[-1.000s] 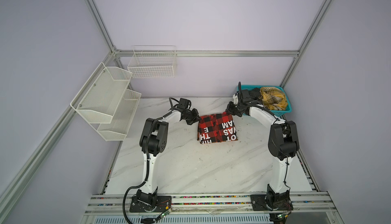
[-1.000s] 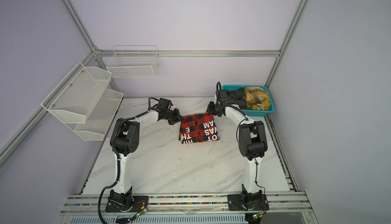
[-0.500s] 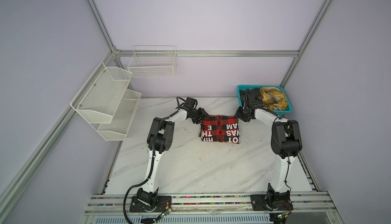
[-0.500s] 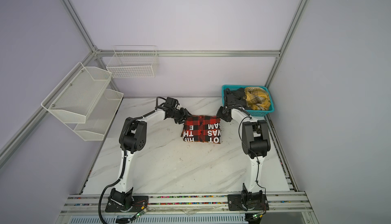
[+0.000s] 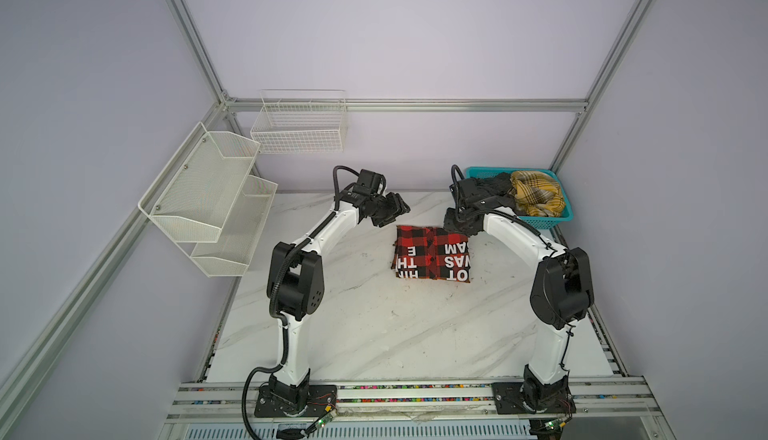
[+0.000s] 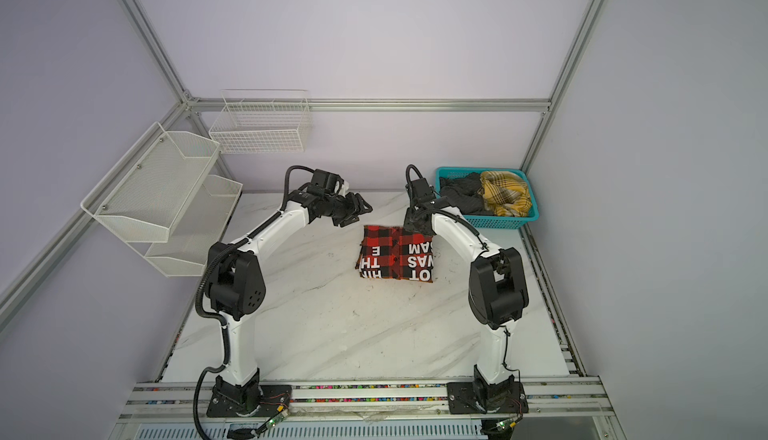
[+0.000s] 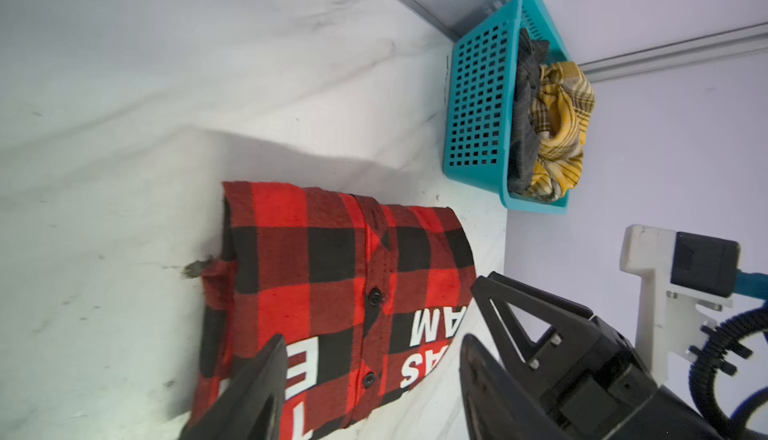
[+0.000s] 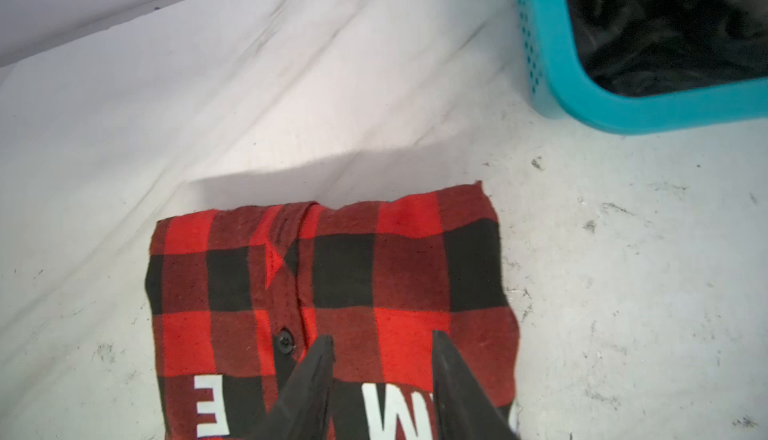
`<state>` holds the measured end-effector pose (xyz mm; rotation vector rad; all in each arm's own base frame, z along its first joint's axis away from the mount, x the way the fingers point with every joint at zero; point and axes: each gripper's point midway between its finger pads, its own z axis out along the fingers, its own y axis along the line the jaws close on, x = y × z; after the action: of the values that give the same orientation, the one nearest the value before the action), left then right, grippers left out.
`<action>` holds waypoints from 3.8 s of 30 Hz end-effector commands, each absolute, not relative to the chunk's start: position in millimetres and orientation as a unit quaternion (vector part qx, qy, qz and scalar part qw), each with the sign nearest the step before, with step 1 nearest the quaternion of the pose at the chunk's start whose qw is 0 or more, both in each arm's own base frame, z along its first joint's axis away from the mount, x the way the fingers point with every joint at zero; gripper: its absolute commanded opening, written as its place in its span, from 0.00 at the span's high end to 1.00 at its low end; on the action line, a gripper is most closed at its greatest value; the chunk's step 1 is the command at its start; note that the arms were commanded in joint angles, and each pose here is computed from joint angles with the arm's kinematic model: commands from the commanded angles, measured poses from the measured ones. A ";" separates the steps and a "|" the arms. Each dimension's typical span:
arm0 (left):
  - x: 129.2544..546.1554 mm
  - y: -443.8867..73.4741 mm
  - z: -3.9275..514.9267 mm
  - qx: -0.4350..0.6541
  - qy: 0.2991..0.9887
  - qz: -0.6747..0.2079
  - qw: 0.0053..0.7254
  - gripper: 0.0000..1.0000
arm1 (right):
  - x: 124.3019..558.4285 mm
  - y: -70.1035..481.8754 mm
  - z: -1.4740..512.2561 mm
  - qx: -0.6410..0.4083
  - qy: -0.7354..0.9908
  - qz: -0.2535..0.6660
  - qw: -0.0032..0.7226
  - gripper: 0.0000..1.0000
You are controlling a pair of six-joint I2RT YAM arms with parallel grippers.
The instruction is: Fold and stack the long sleeve shirts
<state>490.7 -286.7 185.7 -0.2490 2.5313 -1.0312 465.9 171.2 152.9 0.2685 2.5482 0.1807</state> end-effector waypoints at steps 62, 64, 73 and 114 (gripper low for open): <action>385.7 -201.7 132.8 -0.164 0.931 -0.285 0.161 0.46 | 343.5 251.1 128.2 -0.014 0.965 0.158 0.207 0.87; 398.1 -204.1 123.9 -0.166 0.930 -0.287 0.162 0.47 | 339.5 247.0 110.8 -0.018 0.969 0.147 0.196 0.87; 432.4 -223.1 82.7 -0.152 0.929 -0.321 0.105 0.52 | 326.7 229.2 68.6 0.034 0.980 0.110 0.163 0.93; 351.5 -125.6 89.0 -0.206 0.898 -0.374 0.104 0.25 | 427.5 235.0 32.1 0.052 0.983 0.083 0.158 0.93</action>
<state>354.6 -121.2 90.3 -0.6568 2.6731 -1.0389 423.7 227.4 34.6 0.1864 2.8139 0.2087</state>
